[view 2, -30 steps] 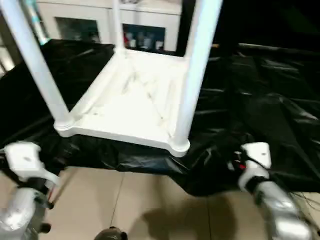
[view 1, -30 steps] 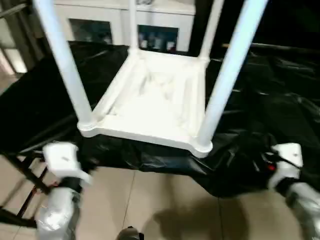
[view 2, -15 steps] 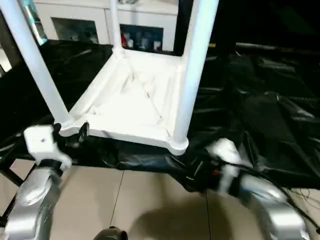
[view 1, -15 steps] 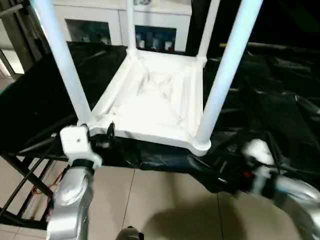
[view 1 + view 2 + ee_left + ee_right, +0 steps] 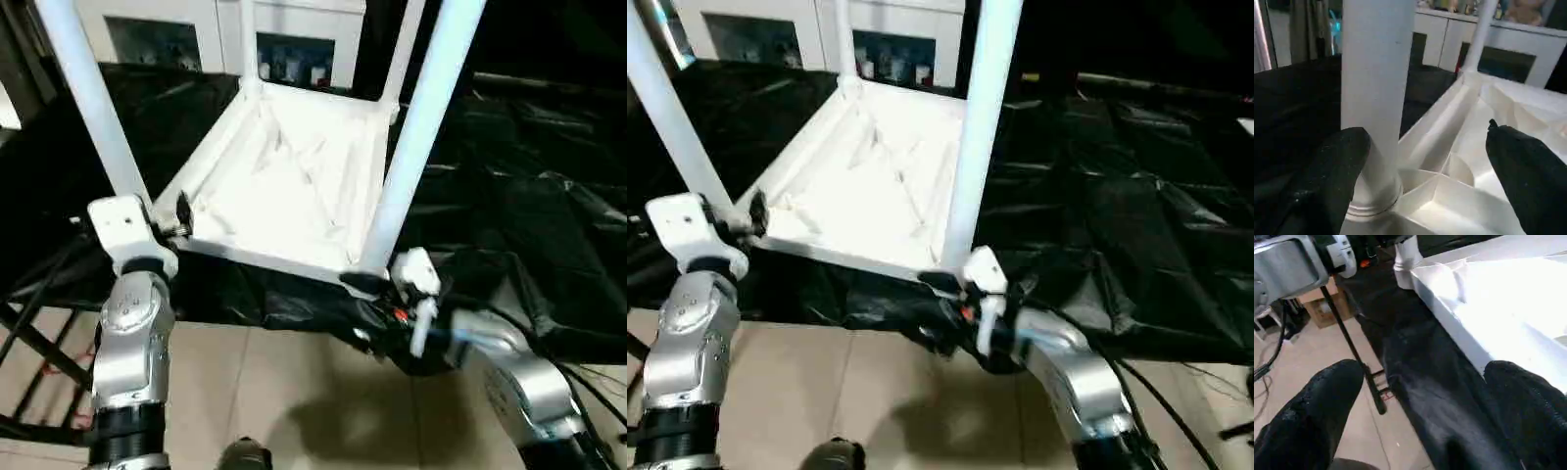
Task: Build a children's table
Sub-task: Flip table
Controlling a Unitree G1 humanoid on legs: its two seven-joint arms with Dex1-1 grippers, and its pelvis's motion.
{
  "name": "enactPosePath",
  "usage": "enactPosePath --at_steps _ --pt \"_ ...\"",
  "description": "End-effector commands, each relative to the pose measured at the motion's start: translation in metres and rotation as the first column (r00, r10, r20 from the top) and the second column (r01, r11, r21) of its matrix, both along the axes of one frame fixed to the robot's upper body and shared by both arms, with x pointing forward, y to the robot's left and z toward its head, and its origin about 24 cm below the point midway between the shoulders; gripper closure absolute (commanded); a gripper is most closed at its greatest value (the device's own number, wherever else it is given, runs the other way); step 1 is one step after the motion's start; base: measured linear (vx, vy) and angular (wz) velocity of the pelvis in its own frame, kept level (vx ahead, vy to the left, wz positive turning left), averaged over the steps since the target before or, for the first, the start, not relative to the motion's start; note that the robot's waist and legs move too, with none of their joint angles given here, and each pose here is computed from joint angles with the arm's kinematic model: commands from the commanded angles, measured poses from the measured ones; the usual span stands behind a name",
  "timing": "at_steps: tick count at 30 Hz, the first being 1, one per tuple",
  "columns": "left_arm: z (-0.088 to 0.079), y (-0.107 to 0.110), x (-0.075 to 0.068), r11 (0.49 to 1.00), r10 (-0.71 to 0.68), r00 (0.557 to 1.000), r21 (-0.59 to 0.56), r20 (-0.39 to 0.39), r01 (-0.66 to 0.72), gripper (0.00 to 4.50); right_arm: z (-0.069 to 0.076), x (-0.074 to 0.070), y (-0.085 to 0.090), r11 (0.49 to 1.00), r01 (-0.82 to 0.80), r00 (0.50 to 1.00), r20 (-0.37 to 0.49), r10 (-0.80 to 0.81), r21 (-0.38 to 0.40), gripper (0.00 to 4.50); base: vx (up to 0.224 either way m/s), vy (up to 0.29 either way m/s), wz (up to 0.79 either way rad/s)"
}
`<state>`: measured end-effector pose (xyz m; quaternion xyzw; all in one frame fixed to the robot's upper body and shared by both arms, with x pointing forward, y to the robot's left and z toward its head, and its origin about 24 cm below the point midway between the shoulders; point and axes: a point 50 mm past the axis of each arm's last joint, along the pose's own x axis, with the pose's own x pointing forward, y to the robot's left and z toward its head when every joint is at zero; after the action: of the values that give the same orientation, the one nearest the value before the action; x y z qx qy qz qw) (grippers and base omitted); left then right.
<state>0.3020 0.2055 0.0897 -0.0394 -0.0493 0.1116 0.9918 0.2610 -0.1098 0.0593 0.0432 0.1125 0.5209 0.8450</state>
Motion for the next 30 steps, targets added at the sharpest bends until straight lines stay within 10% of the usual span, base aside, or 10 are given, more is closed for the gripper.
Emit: enactPosePath --at_steps 1,14,21,30 --pt "0.000 -0.011 -0.003 1.000 -0.021 1.000 0.007 0.011 0.021 0.07 -0.004 0.002 -0.005 0.999 0.018 1.000 0.002 -0.018 -0.035 0.00 0.000 0.000 0.00" --pt "0.008 0.004 -0.043 0.968 0.239 0.962 0.045 0.132 -0.247 0.07 0.012 0.032 -0.031 0.972 0.236 0.968 0.090 -0.233 -0.016 0.00 0.000 0.000 0.00" --pt "-0.005 -0.020 -0.016 0.996 -0.076 0.990 -0.045 0.116 0.082 0.07 0.002 0.034 -0.023 0.974 0.224 0.973 0.064 -0.222 -0.026 0.00 0.000 0.000 0.00" --pt "-0.014 0.000 0.007 1.000 -0.010 1.000 0.027 0.026 0.009 0.07 0.001 0.034 -0.014 0.973 0.233 0.969 0.087 -0.231 -0.005 0.00 0.000 0.000 0.00"
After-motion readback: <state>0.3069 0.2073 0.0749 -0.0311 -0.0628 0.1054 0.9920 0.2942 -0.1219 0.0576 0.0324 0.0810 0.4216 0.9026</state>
